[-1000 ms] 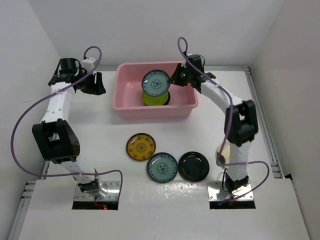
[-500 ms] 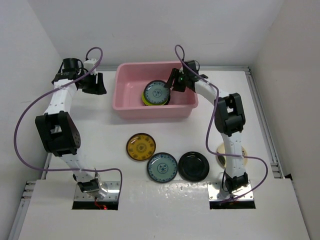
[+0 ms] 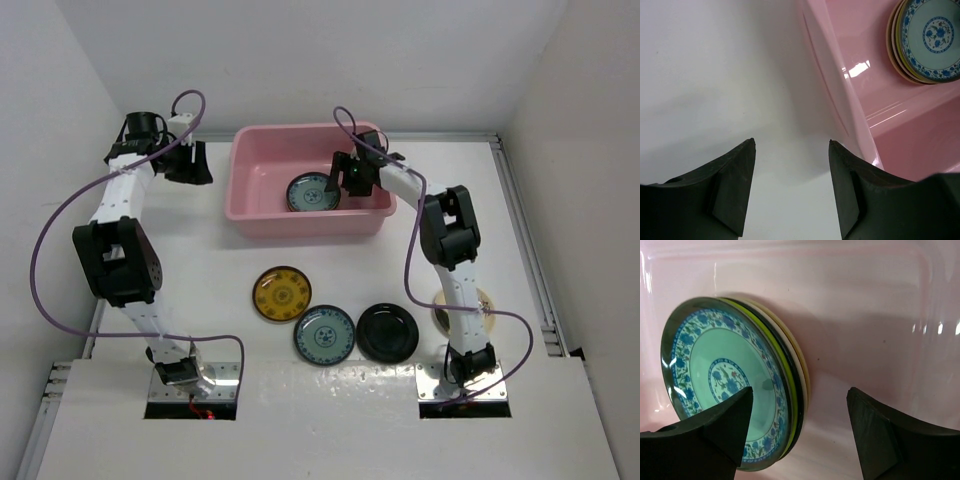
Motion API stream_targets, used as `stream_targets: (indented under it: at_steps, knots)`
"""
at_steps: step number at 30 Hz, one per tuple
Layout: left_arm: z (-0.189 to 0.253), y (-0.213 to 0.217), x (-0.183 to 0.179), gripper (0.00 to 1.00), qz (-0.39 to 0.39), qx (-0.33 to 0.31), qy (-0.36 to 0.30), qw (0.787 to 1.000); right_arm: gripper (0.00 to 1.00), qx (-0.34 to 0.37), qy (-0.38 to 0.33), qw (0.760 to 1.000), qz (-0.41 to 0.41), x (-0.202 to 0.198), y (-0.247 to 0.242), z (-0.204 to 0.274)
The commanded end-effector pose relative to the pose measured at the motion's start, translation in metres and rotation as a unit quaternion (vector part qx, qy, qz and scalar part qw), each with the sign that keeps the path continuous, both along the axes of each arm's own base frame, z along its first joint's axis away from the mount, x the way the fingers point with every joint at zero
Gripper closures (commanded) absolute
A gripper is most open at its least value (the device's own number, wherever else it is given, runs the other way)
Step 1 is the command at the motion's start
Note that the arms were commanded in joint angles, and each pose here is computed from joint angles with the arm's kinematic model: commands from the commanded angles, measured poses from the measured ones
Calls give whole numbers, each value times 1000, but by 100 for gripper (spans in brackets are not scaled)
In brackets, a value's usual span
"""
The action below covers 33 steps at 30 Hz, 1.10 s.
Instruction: Place the plates into the plastic bin on the countertop
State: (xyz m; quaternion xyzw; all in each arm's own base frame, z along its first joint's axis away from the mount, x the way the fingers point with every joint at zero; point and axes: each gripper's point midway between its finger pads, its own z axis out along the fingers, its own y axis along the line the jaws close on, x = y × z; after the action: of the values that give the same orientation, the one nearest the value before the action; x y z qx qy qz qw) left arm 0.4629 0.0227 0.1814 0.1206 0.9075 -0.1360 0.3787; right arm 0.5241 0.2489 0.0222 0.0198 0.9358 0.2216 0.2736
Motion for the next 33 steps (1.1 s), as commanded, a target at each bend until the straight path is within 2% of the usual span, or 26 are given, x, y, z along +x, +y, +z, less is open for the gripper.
stream_targets:
  at_steps: [1,3,4,6,9,10,12,13,15,16,17,18,19,20,21,22,23,24,27,28,31,33]
  knots:
    - [13,3,9,37,1,1,-22,1000,24,-1,-110,994,14,22,6,92]
    - [18,3,8,37,1,2,-26,1000,23,-10,-134,991,26,21,5,111]
    - [22,3,7,37,1,3,-31,1000,20,-6,-168,985,23,19,1,148]
    - [26,2,7,37,1,4,-35,999,16,-10,-206,978,25,14,-6,183]
    - [36,2,5,37,-2,10,-48,999,6,-24,-236,971,40,-12,-19,222]
    - [41,2,3,37,-2,11,-54,998,3,-49,-199,978,34,-33,-37,209]
    - [42,0,0,37,-5,7,-54,999,1,-61,-177,982,11,-56,-56,214]
    - [42,0,0,37,-5,7,-54,999,1,-86,-96,992,6,-96,-80,172]
    - [43,-2,-3,37,-9,4,-55,998,3,-81,-68,994,-15,-131,-96,169]
    - [40,-7,-4,37,-13,2,-51,999,5,-94,-25,995,-27,-178,-120,141]
    - [40,-7,-4,37,-13,2,-51,999,7,-96,-9,994,-50,-192,-129,133]
    - [44,-12,-5,37,-19,3,-55,998,8,-106,36,990,-79,-219,-144,106]
    - [44,-12,-5,37,-19,3,-55,998,10,-100,43,985,-130,-233,-163,112]
    - [43,-17,-5,37,-23,6,-55,998,18,-125,44,976,-171,-250,-185,106]
    - [43,-21,-5,37,-27,6,-55,998,22,-126,88,960,-236,-271,-206,87]
    - [44,-23,-5,37,-31,2,-56,998,23,-130,78,952,-267,-281,-219,91]
    - [45,-25,-5,37,-32,-5,-55,998,23,-140,95,931,-324,-303,-247,75]
    - [45,-29,-5,37,-37,-6,-55,998,18,-121,90,916,-372,-308,-255,76]
    - [46,-37,-6,37,-48,-13,-56,997,4,-120,123,834,-524,-350,-304,57]
    - [50,-39,-8,37,-52,-17,-61,997,4,-131,143,802,-565,-371,-316,51]
    - [52,-43,-9,37,-56,-27,-61,996,4,-97,146,736,-654,-392,-331,40]
    - [52,-44,-9,37,-60,-31,-61,996,4,-79,148,709,-685,-397,-334,35]
